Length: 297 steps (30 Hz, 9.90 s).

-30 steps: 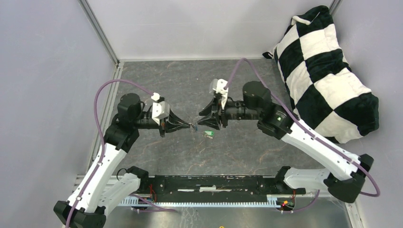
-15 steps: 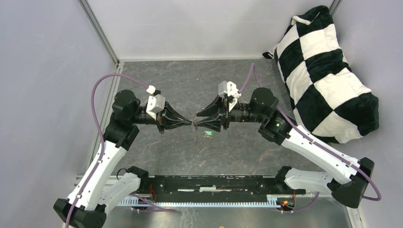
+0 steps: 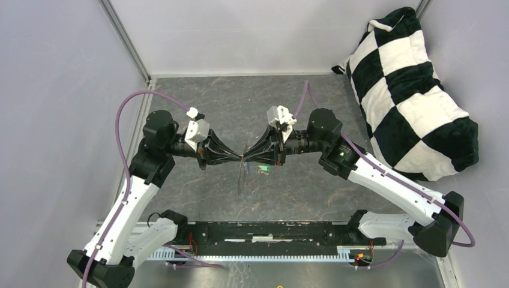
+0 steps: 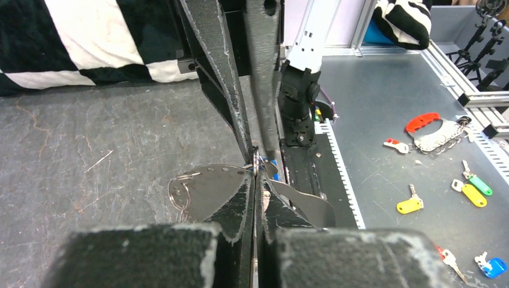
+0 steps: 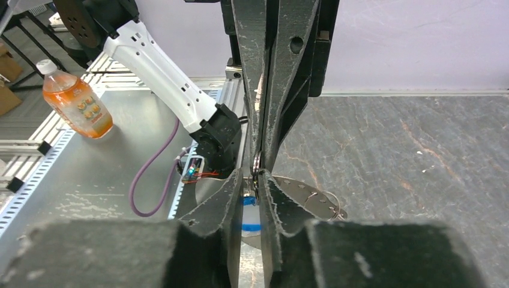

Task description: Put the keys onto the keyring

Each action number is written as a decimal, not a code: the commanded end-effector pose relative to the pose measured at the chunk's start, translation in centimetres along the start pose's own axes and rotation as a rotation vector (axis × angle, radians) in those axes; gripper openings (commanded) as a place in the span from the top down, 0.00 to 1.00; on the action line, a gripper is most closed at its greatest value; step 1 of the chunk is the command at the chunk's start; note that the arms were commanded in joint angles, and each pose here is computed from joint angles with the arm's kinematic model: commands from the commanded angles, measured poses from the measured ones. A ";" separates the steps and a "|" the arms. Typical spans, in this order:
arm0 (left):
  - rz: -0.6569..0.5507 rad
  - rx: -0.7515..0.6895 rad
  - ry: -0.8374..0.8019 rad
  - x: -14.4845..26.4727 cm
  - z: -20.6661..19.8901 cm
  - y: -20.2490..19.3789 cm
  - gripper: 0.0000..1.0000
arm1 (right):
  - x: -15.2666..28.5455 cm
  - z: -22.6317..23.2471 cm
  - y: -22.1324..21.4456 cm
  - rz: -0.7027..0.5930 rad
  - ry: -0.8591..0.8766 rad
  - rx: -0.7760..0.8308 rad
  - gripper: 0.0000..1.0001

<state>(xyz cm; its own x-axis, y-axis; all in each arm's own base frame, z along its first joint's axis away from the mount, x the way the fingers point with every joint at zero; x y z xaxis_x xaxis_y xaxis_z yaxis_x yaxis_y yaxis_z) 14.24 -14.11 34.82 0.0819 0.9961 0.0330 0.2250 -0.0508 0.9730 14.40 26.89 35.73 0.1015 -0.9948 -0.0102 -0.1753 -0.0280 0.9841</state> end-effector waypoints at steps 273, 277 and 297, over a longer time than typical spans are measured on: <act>0.208 -0.127 0.092 -1.1 2.3 -2.7 0.89 | -2.4 -1.3 1.7 0.570 -0.097 -0.037 1.00; 0.205 -0.134 0.091 -1.1 2.0 -2.4 0.84 | -2.4 -1.3 1.6 0.579 -0.107 -0.038 1.00; 0.220 -0.183 0.083 -1.0 1.8 -2.1 0.94 | -3.0 -1.2 1.6 0.567 -0.092 -0.041 1.00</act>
<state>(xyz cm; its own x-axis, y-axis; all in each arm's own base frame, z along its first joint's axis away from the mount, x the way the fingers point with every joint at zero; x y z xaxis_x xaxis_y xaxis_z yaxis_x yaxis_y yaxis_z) 15.26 -14.88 30.92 0.0239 0.9601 0.2785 0.1308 -0.2792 0.9513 14.91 29.08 35.18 -0.0672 -0.8001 0.5961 -0.0960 0.5999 0.7943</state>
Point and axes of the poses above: each gripper's point midway between its finger pads, its own x axis back along the fingers, its own z axis along the line the jaws close on, y = z × x, the point moved 9 cm from there along x, back along the fingers, and after that the axes turned 14 degrees about x, right-handed, at the moved point
